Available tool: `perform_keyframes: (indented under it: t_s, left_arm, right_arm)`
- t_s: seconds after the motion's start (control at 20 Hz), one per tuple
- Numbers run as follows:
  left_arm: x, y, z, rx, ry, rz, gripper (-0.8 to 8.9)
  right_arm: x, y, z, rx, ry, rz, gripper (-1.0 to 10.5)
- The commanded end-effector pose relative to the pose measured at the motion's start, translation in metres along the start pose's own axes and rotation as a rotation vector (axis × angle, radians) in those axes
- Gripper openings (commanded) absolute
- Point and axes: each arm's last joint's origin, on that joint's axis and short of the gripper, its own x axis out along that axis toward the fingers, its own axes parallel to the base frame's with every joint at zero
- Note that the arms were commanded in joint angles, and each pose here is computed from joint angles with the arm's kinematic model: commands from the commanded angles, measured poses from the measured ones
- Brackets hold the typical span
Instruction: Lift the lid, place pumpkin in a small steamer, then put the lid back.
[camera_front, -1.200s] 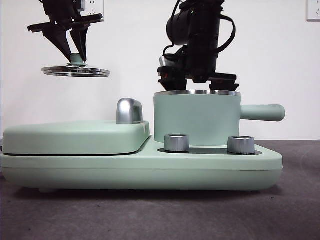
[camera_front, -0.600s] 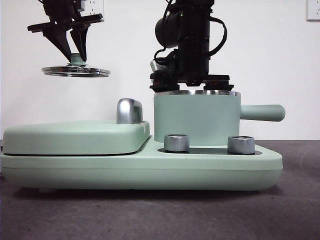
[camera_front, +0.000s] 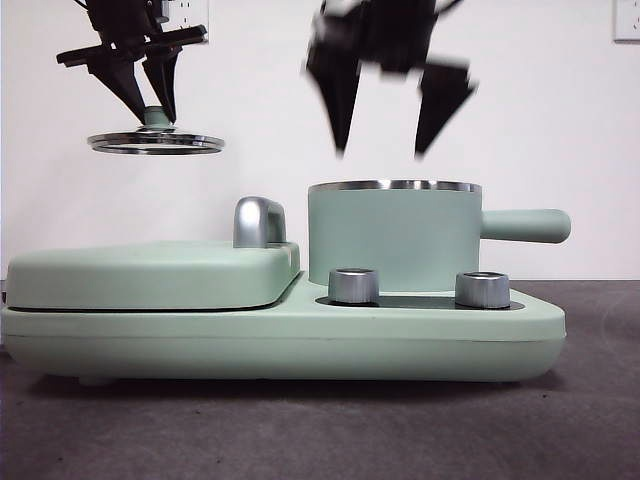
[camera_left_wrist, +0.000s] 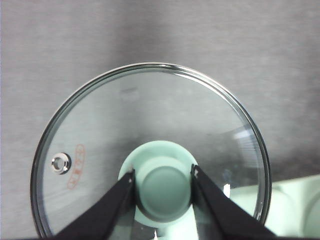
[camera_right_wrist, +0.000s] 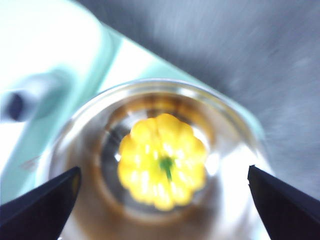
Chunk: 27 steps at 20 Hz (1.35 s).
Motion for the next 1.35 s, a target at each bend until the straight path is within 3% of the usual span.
perform_keyframes:
  t_s: [0.05, 0.35, 0.9, 1.35]
  left_arm:
    - [0.008, -0.004, -0.003, -0.005, 0.038, -0.017, 0.15]
    - [0.01, -0.035, -0.006, 0.04, 0.048, -0.059, 0.15]
    - [0.003, -0.157, -0.038, 0.267, 0.086, -0.226, 0.15]
    - [-0.01, -0.217, -0.066, 0.383, 0.116, -0.324, 0.15]
  right_arm:
    - [-0.047, -0.001, -0.022, -0.022, -0.014, 0.004, 5.5]
    - [-0.127, -0.011, -0.102, -0.047, -0.109, 0.058, 5.5]
    - [-0.155, -0.026, -0.245, -0.059, -0.163, 0.063, 5.5]
    - [-0.17, -0.036, -0.34, 0.084, -0.369, 0.083, 5.5]
